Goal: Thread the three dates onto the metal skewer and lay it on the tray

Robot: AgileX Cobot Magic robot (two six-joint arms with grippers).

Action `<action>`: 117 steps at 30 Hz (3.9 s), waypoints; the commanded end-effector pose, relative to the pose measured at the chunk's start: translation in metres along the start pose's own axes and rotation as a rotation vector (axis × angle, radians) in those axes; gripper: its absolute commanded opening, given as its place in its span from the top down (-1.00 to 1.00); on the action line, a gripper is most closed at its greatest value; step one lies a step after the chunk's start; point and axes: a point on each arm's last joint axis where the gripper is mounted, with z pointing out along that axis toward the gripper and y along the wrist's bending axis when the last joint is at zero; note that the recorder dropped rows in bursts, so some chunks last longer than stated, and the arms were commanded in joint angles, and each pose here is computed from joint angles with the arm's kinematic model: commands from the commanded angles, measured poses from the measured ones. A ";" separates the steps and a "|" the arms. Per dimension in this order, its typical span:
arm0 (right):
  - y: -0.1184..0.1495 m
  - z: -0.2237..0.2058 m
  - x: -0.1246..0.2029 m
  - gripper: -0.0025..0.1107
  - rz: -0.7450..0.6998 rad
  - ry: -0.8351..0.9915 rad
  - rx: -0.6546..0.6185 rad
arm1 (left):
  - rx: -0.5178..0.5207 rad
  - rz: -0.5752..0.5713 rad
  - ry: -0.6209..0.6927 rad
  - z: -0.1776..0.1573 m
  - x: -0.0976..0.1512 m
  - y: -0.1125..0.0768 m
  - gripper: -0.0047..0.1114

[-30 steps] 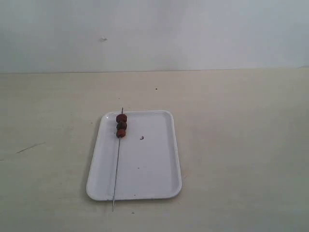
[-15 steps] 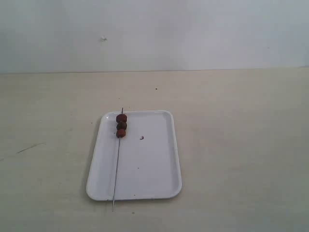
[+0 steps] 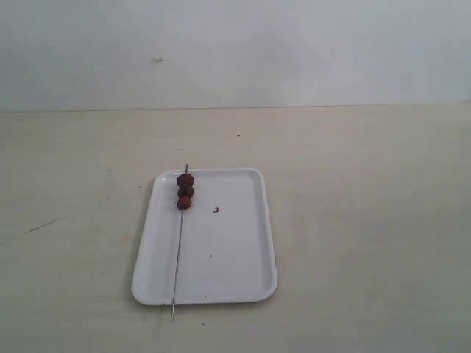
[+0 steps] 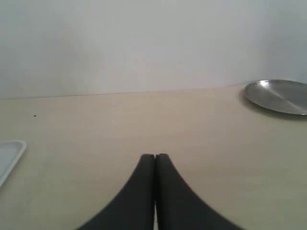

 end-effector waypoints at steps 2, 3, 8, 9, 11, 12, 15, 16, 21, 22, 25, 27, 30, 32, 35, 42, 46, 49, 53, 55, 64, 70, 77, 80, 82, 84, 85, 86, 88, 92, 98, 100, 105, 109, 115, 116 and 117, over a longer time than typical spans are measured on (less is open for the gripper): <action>0.000 0.000 0.001 0.96 0.002 -0.001 0.005 | 0.003 -0.006 -0.005 -0.001 0.000 0.000 0.92; 0.000 0.000 0.001 0.96 0.002 -0.001 0.005 | 0.003 -0.006 -0.005 -0.001 0.000 0.000 0.92; 0.000 0.000 0.001 0.96 0.002 -0.001 0.005 | 0.003 -0.006 -0.005 -0.001 0.000 0.000 0.92; 0.000 0.000 0.001 0.96 0.002 -0.001 0.005 | 0.003 -0.006 -0.005 -0.001 0.000 0.000 0.92; 0.000 0.000 0.001 0.96 0.002 -0.001 0.005 | 0.003 -0.006 -0.005 -0.001 0.000 0.000 0.92; 0.000 0.000 0.001 0.96 0.002 -0.001 0.005 | 0.003 -0.006 -0.005 -0.001 0.000 0.000 0.92; 0.000 0.000 0.001 0.96 0.002 -0.001 0.005 | 0.003 -0.006 -0.005 -0.001 0.000 0.000 0.92; 0.000 0.000 0.001 0.96 0.002 -0.001 0.005 | 0.003 -0.006 -0.005 -0.001 0.000 0.000 0.92; 0.000 0.000 0.001 0.96 0.002 -0.001 0.005 | 0.019 0.162 0.012 -0.001 0.002 -0.002 0.92; 0.000 0.000 0.001 0.96 0.002 -0.001 0.005 | 0.045 0.255 0.026 -0.001 0.004 -0.004 0.92; 0.000 0.000 0.001 0.96 0.002 -0.001 0.005 | 0.104 0.254 0.075 -0.001 0.009 -0.009 0.92; 0.000 0.000 0.001 0.96 0.002 -0.001 0.005 | 0.028 -0.051 0.074 -0.001 0.008 -0.003 0.92; 0.000 0.000 0.001 0.96 0.002 -0.001 0.005 | -0.056 -0.264 0.050 -0.001 0.006 0.004 0.92; 0.000 0.000 0.001 0.96 0.002 -0.001 0.005 | -0.071 -0.251 0.057 -0.001 0.007 0.006 0.92; 0.000 0.000 0.001 0.96 0.002 -0.001 0.005 | -0.091 -0.233 0.073 -0.001 0.009 0.007 0.92; 0.000 0.000 0.001 0.96 0.002 -0.001 0.005 | -0.146 -0.158 0.216 -0.004 0.021 0.012 0.92; 0.000 0.000 0.001 0.96 0.002 -0.001 0.005 | -0.186 -0.093 0.343 -0.007 0.032 0.015 0.92; 0.000 0.000 0.001 0.96 0.002 -0.001 0.005 | -0.191 -0.077 0.355 -0.008 0.033 0.016 0.92; 0.000 0.000 0.001 0.96 0.002 -0.001 0.005 | -0.192 -0.075 0.355 -0.008 0.033 0.016 0.92; 0.000 0.000 0.001 0.96 0.002 -0.001 0.005 | -0.192 -0.075 0.355 -0.008 0.033 0.016 0.92; 0.000 0.000 0.001 0.96 0.002 -0.001 0.005 | -0.192 -0.075 0.355 -0.008 0.033 0.016 0.92; 0.000 0.000 0.001 0.96 0.002 -0.001 0.005 | -0.192 -0.075 0.355 -0.008 0.033 0.016 0.92; 0.000 0.000 0.001 0.96 0.002 -0.001 0.005 | -0.192 -0.075 0.355 -0.008 0.033 0.016 0.92; 0.000 0.000 0.001 0.96 0.002 -0.001 0.005 | -0.192 -0.075 0.355 -0.008 0.033 0.016 0.92; 0.000 0.000 0.001 0.96 0.002 -0.001 0.005 | -0.192 -0.075 0.355 -0.008 0.033 0.016 0.92; 0.000 0.000 0.001 0.96 0.002 -0.001 0.005 | -0.192 -0.075 0.355 -0.008 0.033 0.016 0.92; 0.000 0.000 0.001 0.96 0.002 -0.001 0.005 | -0.192 -0.075 0.355 -0.008 0.033 0.016 0.92; 0.000 0.000 0.001 0.96 0.002 -0.001 0.005 | -0.192 -0.075 0.355 -0.008 0.033 0.016 0.92; 0.000 0.000 0.001 0.96 0.002 -0.001 0.005 | -0.192 -0.075 0.355 -0.008 0.033 0.016 0.92; 0.000 0.000 0.001 0.96 0.002 -0.001 0.005 | -0.192 -0.075 0.355 -0.008 0.033 0.016 0.92; 0.000 0.000 0.001 0.96 0.002 -0.001 0.005 | -0.192 -0.075 0.355 -0.008 0.033 0.016 0.92; 0.000 0.000 0.001 0.96 0.002 -0.001 0.005 | -0.192 -0.075 0.355 -0.008 0.033 0.016 0.92; 0.000 0.000 0.001 0.96 0.002 -0.001 0.005 | -0.192 -0.075 0.355 -0.008 0.033 0.016 0.92; 0.000 0.000 0.001 0.96 0.002 -0.001 0.005 | -0.192 -0.075 0.355 -0.008 0.033 0.016 0.92; 0.000 0.000 0.001 0.96 0.002 -0.001 0.005 | -0.192 -0.075 0.355 -0.008 0.033 0.016 0.92; 0.000 0.000 0.001 0.96 0.002 -0.001 0.005 | -0.192 -0.075 0.355 -0.008 0.033 0.016 0.92; 0.000 0.000 0.001 0.96 0.002 -0.001 0.005 | -0.192 -0.075 0.355 -0.008 0.033 0.016 0.92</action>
